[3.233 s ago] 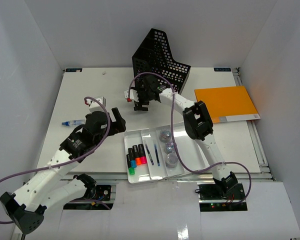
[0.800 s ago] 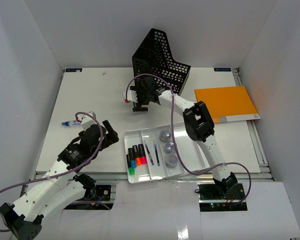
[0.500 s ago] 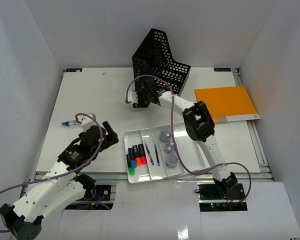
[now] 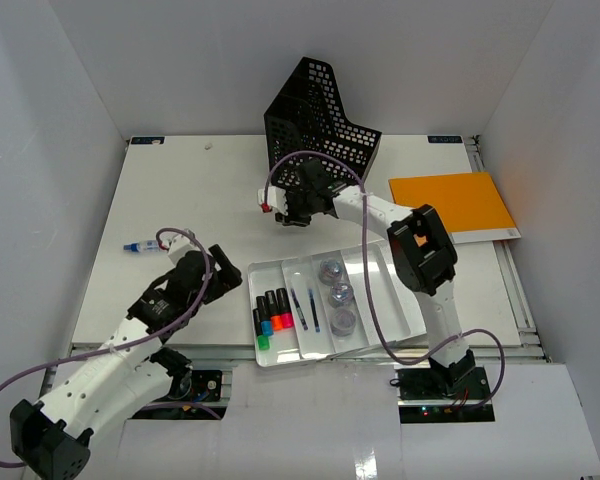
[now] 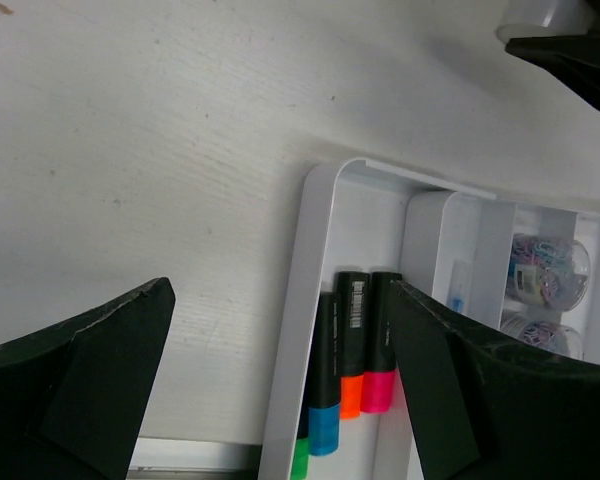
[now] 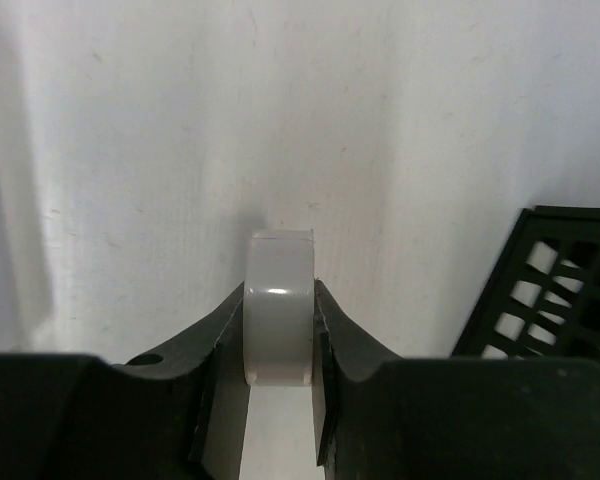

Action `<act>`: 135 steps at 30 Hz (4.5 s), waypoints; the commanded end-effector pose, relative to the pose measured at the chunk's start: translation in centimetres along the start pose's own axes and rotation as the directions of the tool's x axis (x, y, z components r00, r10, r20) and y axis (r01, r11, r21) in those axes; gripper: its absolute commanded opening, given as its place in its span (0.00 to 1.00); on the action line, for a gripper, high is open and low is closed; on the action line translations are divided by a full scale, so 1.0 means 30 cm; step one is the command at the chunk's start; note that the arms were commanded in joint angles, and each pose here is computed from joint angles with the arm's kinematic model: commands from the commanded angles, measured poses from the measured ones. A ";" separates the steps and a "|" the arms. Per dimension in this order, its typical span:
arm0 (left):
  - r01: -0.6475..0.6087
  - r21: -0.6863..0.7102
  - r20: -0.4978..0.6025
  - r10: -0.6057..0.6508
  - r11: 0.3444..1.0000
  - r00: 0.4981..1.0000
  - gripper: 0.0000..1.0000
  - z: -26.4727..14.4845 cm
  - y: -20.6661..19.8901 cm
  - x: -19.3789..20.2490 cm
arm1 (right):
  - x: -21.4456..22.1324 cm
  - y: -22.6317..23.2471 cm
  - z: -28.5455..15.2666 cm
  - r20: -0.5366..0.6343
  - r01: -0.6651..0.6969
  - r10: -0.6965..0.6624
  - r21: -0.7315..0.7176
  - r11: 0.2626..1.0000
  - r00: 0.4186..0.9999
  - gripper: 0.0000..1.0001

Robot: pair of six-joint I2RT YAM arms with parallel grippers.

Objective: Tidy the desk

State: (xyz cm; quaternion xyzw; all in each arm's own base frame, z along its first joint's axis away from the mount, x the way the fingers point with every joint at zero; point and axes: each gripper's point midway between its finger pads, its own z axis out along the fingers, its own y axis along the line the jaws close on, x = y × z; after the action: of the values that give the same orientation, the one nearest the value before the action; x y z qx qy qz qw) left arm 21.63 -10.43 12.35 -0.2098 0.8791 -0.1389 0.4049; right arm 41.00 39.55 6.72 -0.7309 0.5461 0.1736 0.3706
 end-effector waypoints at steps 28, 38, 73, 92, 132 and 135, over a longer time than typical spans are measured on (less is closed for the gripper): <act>0.436 -0.154 -0.005 -0.442 0.887 0.897 0.98 0.295 0.347 -0.455 | 0.253 0.507 -0.630 -0.055 -0.444 0.454 0.137 0.886 0.889 0.73; 0.521 -0.450 0.067 -0.555 0.725 0.829 0.98 0.334 0.565 -0.508 | 0.175 0.487 -0.725 0.080 -0.416 0.408 0.167 0.894 0.909 0.90; 0.473 -0.208 -0.231 -0.513 0.856 0.827 0.06 0.493 0.428 -0.517 | 0.128 0.467 -0.893 0.235 -0.424 0.368 0.274 0.863 0.900 0.92; 0.280 0.695 -0.477 0.133 0.662 0.869 0.00 -0.048 -0.937 0.028 | 0.216 0.271 -1.266 0.341 -0.558 0.459 0.656 0.509 0.820 0.89; 0.214 0.614 -0.534 0.200 0.760 0.821 0.82 0.168 -1.381 0.580 | 0.218 0.332 -1.377 0.371 -0.572 0.488 0.733 0.368 0.790 0.90; 0.173 0.641 -0.473 0.208 0.748 0.856 0.82 0.129 -1.372 0.497 | 0.177 0.317 -1.401 0.330 -0.519 0.442 0.742 0.424 0.834 0.90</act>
State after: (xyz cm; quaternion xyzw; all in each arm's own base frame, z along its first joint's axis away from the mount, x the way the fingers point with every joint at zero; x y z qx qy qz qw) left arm 25.50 -55.58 9.79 -0.0156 0.8734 -0.4683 0.1332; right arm 27.87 3.34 25.06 -0.2317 0.7619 0.0422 0.6034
